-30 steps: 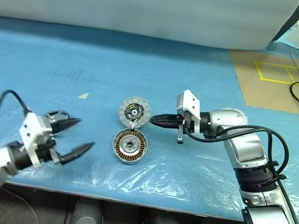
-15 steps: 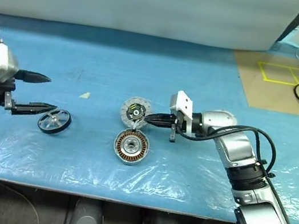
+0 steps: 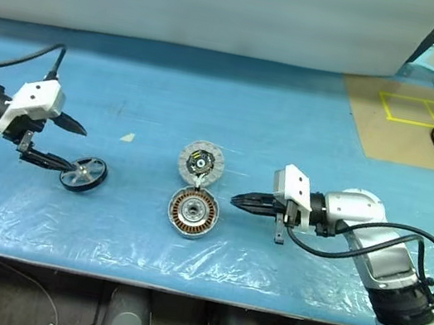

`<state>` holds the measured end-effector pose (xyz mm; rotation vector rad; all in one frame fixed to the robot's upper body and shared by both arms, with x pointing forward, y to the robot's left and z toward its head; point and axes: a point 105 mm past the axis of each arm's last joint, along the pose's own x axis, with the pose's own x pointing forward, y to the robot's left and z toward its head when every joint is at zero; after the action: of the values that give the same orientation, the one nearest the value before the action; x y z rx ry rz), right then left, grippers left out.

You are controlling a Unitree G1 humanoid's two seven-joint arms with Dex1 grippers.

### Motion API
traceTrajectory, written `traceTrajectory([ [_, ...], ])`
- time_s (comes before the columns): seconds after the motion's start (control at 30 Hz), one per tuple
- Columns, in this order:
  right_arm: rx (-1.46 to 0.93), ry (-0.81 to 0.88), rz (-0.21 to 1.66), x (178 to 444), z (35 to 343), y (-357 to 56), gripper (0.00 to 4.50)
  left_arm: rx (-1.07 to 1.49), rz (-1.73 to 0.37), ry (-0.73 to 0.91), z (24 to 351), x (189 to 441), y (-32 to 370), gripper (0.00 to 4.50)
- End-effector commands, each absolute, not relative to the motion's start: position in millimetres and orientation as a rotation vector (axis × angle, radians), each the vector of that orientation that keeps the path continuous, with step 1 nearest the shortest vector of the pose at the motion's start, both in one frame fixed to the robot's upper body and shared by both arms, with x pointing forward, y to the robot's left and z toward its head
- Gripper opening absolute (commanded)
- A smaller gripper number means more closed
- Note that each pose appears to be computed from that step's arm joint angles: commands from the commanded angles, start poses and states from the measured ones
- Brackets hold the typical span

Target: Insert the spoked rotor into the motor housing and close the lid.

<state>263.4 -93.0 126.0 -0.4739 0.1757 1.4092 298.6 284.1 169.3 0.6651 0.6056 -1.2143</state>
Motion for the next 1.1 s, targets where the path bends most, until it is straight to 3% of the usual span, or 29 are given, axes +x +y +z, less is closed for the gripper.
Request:
traceTrajectory([
  [0.03, -0.481, 0.128, 1.378, 261, 142, -90, 0.02, 0.722, -1.208, 0.599, 176, 303, 287, 4.5],
  [0.13, -0.487, 0.135, 1.367, 261, 144, -87, 0.02, 0.721, -1.197, 0.569, 181, 308, 286, 4.5],
  [0.2, -0.489, 0.137, 1.365, 261, 145, -84, 0.0, 0.731, -1.187, 0.566, 181, 311, 287, 4.14],
  [0.4, -0.493, 0.139, 1.362, 264, 153, -79, 0.0, 0.766, -1.194, 0.662, 164, 307, 294, 2.31],
  [1.0, -0.479, 0.175, 1.341, 262, 154, -79, 0.0, 0.787, -1.152, 0.758, 130, 325, 292, 2.31],
  [1.1, -0.483, 0.183, 1.326, 262, 152, -82, 0.0, 0.731, -1.148, 0.746, 136, 327, 290, 2.31],
])
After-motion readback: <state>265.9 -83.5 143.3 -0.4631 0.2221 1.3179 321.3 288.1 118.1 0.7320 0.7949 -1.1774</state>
